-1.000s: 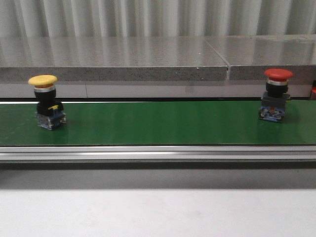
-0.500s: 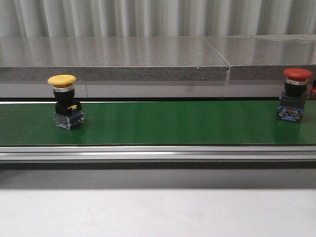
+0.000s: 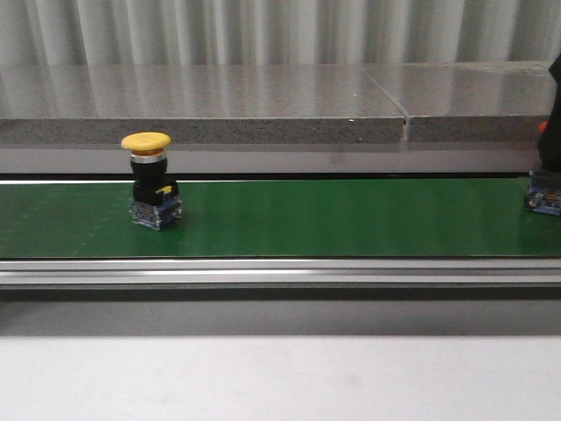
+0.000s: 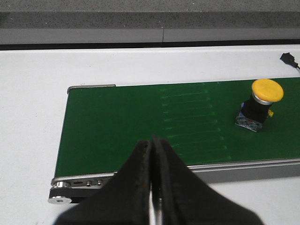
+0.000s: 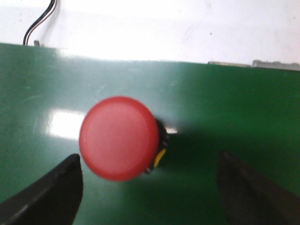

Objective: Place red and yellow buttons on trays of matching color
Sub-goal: 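Carry the red button into the red tray and lower it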

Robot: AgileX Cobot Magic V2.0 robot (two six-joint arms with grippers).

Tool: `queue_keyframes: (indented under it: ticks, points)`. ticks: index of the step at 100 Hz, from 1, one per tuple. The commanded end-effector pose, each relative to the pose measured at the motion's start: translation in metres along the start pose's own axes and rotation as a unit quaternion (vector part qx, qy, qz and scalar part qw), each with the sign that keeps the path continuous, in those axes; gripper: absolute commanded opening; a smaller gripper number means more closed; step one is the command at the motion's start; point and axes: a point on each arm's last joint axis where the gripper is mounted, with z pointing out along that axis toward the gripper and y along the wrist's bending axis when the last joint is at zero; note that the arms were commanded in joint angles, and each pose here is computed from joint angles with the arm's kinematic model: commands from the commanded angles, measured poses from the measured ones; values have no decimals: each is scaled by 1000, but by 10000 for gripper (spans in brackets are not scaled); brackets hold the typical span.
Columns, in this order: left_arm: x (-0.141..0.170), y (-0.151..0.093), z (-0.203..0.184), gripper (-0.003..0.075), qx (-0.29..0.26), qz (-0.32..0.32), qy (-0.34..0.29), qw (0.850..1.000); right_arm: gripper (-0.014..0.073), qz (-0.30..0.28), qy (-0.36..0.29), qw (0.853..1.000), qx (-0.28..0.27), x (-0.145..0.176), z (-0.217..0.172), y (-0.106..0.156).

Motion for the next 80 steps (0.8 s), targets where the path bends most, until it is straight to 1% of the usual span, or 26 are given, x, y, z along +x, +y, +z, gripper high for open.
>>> queue_keyframes:
  ticks: [1,11,18,25,37,42,46,53,69,80]
  points:
    - [-13,-1,-4,-20,2,-7,-48,999,587,2,-59,998,6,-21,-7,0]
    - [-13,-1,-4,-20,2,-7,-48,999,584,4,-58,998,9,-23,2,-2]
    - [-13,-1,-4,-20,2,-7,-48,999,552,5,-50,999,9,-22,8,-3]
    - [-13,-1,-4,-20,2,-7,-48,999,464,6,-47,999,10,-22,12,-4]
    - [-13,-1,-4,-20,2,-7,-48,999,250,6,-52,999,11,-23,12,-4]
    - [-13,-1,-4,-20,2,-7,-48,999,189,5,-50,999,10,-25,11,-4]
    - [-13,-1,-4,-20,2,-7,-48,999,156,5,-48,999,8,-25,10,-3]
    - [-13,-1,-4,-20,2,-7,-48,999,134,4,-44,999,5,-27,8,-2]
    - [-13,-1,-4,-20,2,-7,-48,999,134,0,-39,999,-2,-36,-1,-1]
    - [-13,-1,-4,-20,2,-7,-48,999,134,7,-47,999,2,-47,-10,-8]
